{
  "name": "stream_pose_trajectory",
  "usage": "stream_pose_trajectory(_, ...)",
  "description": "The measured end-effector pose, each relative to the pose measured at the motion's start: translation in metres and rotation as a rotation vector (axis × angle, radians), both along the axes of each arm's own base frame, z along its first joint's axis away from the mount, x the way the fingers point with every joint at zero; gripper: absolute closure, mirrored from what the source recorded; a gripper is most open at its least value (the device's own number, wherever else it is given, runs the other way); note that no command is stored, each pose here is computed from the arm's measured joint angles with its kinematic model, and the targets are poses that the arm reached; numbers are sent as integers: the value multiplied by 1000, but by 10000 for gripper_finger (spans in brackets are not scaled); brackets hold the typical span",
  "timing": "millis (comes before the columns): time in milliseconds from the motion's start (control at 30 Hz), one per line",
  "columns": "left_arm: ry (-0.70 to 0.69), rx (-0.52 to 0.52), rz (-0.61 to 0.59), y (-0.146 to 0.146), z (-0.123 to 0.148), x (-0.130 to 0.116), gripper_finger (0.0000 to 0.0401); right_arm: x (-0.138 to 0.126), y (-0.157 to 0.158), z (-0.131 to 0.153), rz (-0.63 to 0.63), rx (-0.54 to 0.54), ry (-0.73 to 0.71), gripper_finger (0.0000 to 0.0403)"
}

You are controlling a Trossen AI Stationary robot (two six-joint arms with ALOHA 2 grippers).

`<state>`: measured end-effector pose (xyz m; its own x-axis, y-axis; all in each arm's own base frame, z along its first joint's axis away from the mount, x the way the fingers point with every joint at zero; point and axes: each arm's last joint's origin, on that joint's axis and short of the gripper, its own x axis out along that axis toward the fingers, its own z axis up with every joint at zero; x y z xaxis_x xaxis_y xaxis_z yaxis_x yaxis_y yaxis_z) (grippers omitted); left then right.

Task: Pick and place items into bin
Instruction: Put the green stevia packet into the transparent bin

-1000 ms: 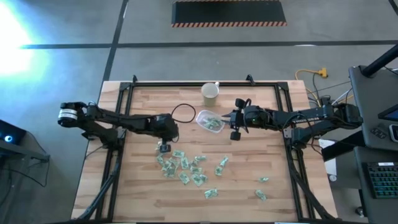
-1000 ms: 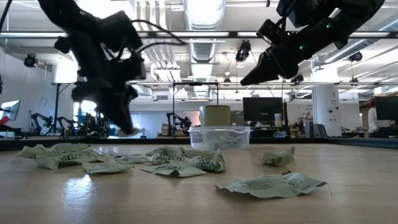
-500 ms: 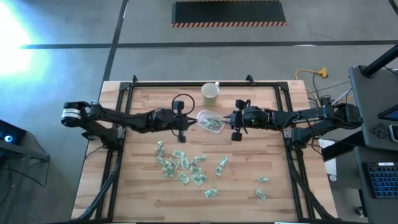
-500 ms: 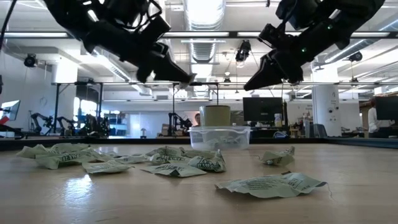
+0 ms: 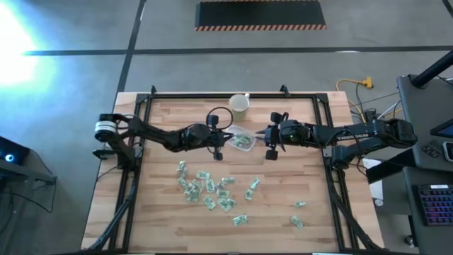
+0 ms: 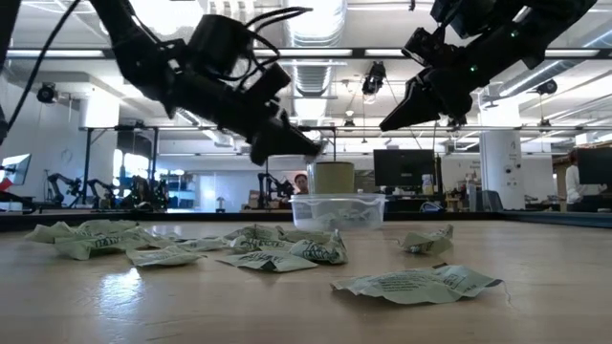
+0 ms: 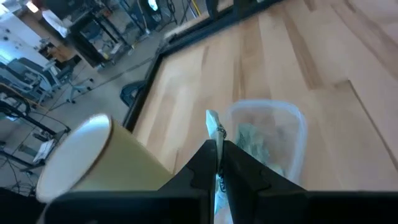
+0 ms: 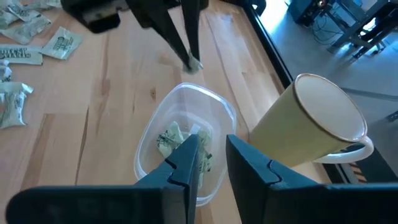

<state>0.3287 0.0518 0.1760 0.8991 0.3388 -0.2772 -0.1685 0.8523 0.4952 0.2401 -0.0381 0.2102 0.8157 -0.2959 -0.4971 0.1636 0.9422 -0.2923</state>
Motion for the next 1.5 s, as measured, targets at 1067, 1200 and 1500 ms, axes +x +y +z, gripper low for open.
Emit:
stream_pose_trajectory(1067,28,11,38,9,-8,27,317,-2,0,-3,-6,16,36,342)
stream_pose_trajectory(1200,23,11,38,9,-7,27,293,-3,0,-3,-8,19,40,344)
stream_pose_trajectory(1500,101,-5,40,8,-11,23,284,-3,12,-9,278,295,58,335)
